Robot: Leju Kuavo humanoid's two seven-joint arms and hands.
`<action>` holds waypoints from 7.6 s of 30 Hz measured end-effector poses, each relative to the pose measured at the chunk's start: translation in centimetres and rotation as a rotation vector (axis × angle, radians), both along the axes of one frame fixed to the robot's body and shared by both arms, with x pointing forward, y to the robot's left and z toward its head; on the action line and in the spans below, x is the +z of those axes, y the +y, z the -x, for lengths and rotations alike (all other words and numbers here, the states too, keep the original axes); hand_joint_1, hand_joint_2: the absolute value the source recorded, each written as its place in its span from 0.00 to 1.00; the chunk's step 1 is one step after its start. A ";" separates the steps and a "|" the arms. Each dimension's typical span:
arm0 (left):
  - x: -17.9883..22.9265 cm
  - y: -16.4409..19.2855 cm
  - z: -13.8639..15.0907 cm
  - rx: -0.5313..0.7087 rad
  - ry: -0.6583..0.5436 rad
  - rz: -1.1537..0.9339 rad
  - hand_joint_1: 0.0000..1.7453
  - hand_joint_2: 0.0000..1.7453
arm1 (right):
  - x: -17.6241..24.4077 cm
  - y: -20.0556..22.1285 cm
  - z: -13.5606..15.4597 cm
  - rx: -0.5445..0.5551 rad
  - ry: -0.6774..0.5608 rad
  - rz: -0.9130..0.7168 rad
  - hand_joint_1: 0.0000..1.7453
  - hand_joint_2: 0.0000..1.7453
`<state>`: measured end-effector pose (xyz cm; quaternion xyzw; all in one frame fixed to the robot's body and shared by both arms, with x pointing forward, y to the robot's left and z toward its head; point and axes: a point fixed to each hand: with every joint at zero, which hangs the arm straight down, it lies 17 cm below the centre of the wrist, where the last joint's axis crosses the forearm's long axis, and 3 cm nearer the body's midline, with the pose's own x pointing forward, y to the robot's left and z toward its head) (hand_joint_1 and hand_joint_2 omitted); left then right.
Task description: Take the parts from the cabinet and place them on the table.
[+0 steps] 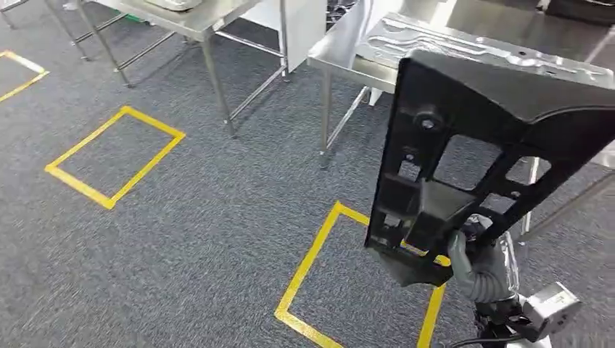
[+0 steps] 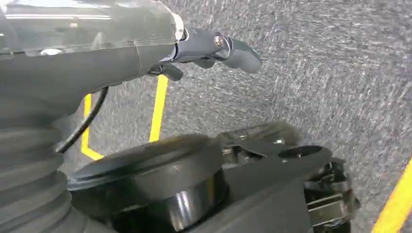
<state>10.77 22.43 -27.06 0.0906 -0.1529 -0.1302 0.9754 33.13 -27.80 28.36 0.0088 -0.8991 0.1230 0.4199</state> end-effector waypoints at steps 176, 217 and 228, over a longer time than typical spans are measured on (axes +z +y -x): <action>-0.2 0.5 0.5 0.020 0.011 0.024 0.00 1.00 | -1.0 4.0 -2.6 0.129 0.018 0.058 1.00 1.00; -0.3 0.9 1.0 0.020 0.024 0.018 0.00 1.00 | -2.1 4.0 -1.0 0.126 0.037 0.053 1.00 1.00; -0.4 0.8 1.5 0.022 0.035 0.020 0.00 1.00 | -1.8 4.1 -1.1 0.130 0.031 0.054 1.00 1.00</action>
